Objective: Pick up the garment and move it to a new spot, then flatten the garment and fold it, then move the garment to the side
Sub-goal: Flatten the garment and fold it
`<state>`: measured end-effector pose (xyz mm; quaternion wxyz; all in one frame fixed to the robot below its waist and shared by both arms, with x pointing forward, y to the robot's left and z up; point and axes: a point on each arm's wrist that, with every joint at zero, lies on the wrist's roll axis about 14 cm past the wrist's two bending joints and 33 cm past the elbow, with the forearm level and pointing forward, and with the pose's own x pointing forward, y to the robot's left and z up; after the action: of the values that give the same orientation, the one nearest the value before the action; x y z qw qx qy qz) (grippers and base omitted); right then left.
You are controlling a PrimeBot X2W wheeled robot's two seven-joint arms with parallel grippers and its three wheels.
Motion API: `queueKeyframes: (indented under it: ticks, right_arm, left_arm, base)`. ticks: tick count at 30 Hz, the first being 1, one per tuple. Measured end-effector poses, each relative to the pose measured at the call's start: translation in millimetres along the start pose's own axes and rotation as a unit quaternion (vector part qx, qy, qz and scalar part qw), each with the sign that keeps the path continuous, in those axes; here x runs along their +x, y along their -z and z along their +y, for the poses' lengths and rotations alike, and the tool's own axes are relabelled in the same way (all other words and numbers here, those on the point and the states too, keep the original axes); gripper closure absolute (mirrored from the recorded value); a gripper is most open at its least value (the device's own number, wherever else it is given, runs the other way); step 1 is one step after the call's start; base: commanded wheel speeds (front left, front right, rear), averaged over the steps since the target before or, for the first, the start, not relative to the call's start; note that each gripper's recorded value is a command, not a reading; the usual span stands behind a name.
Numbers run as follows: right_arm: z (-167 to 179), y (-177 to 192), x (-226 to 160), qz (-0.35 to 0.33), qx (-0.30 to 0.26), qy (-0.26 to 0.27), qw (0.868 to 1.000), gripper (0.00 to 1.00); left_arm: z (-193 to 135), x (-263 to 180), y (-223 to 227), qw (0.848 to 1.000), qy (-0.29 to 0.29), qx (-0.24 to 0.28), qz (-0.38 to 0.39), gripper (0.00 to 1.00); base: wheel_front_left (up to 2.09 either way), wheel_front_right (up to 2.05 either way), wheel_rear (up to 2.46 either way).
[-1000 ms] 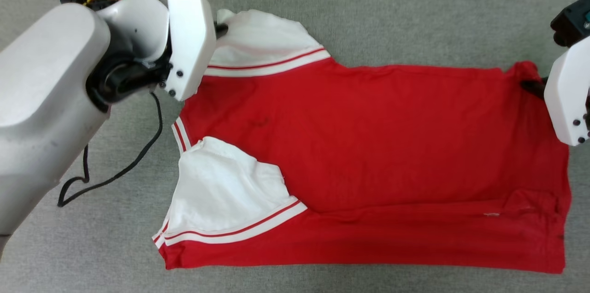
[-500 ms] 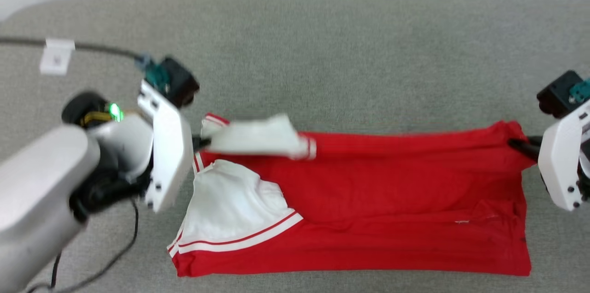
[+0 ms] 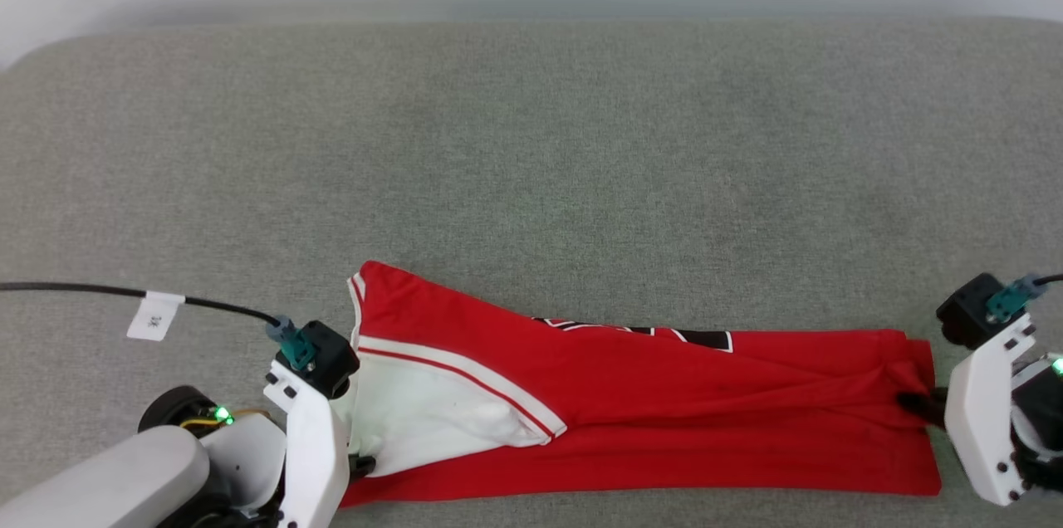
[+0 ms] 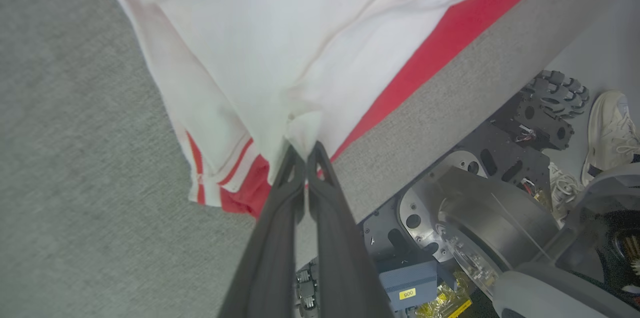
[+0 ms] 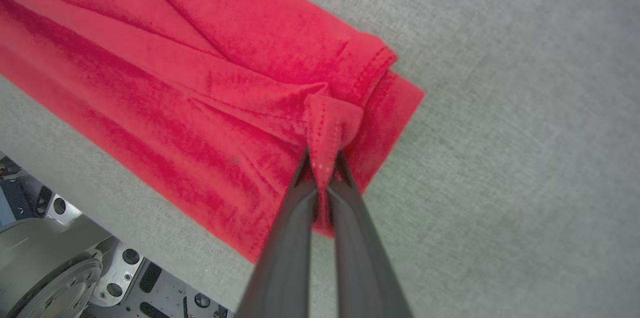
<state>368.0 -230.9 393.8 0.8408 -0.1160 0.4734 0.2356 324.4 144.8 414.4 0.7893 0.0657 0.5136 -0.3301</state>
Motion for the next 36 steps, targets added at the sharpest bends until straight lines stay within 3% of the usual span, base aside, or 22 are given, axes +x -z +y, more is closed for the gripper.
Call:
queueKeyframes:
  ticks: [2,3,4,5,10,14,19,24,30,36]
  right_arm:
    - [4,8,8,0.009,0.009,-0.006,1.000,1.00]
    - [4,9,11,0.008,0.015,-0.006,1.000,0.62]
    - [3,9,13,0.006,0.019,-0.005,1.000,0.00]
    - [2,8,14,0.001,0.020,-0.003,1.000,0.00]
    - [-3,-16,5,-0.057,0.019,0.008,0.998,0.00]
    - [-13,-44,-16,-0.125,0.021,0.023,0.992,0.00]
    - [-28,-58,-34,-0.181,0.051,0.040,0.981,0.00]
    - [-43,-43,-34,-0.188,0.102,0.057,0.975,0.00]
    - [-40,-22,-19,-0.181,0.178,0.046,0.966,0.00]
    - [-14,4,4,-0.142,0.240,0.011,0.960,0.00]
  left_arm:
    - [0,9,8,1.000,0.006,-0.013,0.011,1.00]
    - [-1,14,9,1.000,0.008,-0.017,0.011,0.89]
    - [0,17,8,1.000,0.007,-0.018,0.006,0.38]
    - [2,18,5,1.000,0.005,-0.017,-0.001,0.00]
    - [11,9,-21,0.997,-0.019,-0.008,-0.070,0.00]
    - [20,-13,-54,0.984,-0.058,0.006,-0.167,0.00]
    - [33,-36,-90,0.947,-0.118,0.011,-0.298,0.00]
    - [50,-56,-112,0.894,-0.186,0.014,-0.408,0.00]
    - [68,-66,-112,0.846,-0.259,-0.009,-0.465,0.00]
    - [80,-81,-109,0.806,-0.324,-0.038,-0.494,0.00]
  base:
    - [0.00,0.00,0.00]
    - [0.00,0.00,0.00]
    - [0.00,0.00,0.00]
    - [0.00,0.00,0.00]
    - [0.00,0.00,0.00]
    - [0.00,0.00,0.00]
    - [0.00,0.00,0.00]
    - [0.00,0.00,0.00]
    - [0.00,0.00,0.00]
    - [0.00,0.00,0.00]
